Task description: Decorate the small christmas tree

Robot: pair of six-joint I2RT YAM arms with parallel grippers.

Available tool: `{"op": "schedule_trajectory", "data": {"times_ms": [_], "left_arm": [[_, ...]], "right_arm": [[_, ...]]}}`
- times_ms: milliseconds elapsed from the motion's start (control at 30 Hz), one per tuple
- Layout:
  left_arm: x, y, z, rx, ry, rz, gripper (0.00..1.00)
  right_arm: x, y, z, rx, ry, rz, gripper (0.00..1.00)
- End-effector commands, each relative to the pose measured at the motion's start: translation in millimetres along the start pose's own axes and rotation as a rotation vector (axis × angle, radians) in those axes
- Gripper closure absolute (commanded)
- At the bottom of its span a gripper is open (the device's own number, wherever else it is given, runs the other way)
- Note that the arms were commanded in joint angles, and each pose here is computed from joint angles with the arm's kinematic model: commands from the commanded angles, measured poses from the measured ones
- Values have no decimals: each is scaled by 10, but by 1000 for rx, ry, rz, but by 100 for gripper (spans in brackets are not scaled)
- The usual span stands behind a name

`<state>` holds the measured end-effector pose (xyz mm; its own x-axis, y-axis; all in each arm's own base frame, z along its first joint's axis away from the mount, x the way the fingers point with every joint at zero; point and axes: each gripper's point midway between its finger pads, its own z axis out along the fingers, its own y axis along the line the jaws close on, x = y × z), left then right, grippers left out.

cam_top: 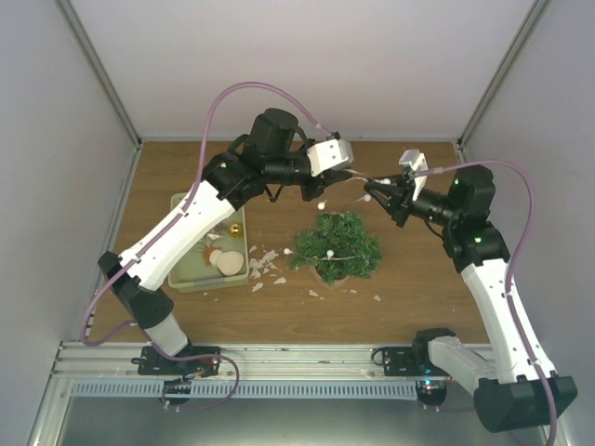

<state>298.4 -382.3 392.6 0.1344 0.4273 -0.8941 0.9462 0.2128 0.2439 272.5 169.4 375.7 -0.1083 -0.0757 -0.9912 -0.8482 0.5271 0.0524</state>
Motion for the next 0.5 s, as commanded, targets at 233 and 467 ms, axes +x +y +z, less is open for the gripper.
{"op": "schedule_trajectory", "data": {"times_ms": [233, 467], "left_arm": [[-2, -445, -555, 112, 55, -14, 87], [35, -646, -728, 171, 83, -48, 87]], "right_arm": [[-47, 347, -198, -62, 2, -25, 99], [68, 486, -242, -112, 13, 22, 97]]}}
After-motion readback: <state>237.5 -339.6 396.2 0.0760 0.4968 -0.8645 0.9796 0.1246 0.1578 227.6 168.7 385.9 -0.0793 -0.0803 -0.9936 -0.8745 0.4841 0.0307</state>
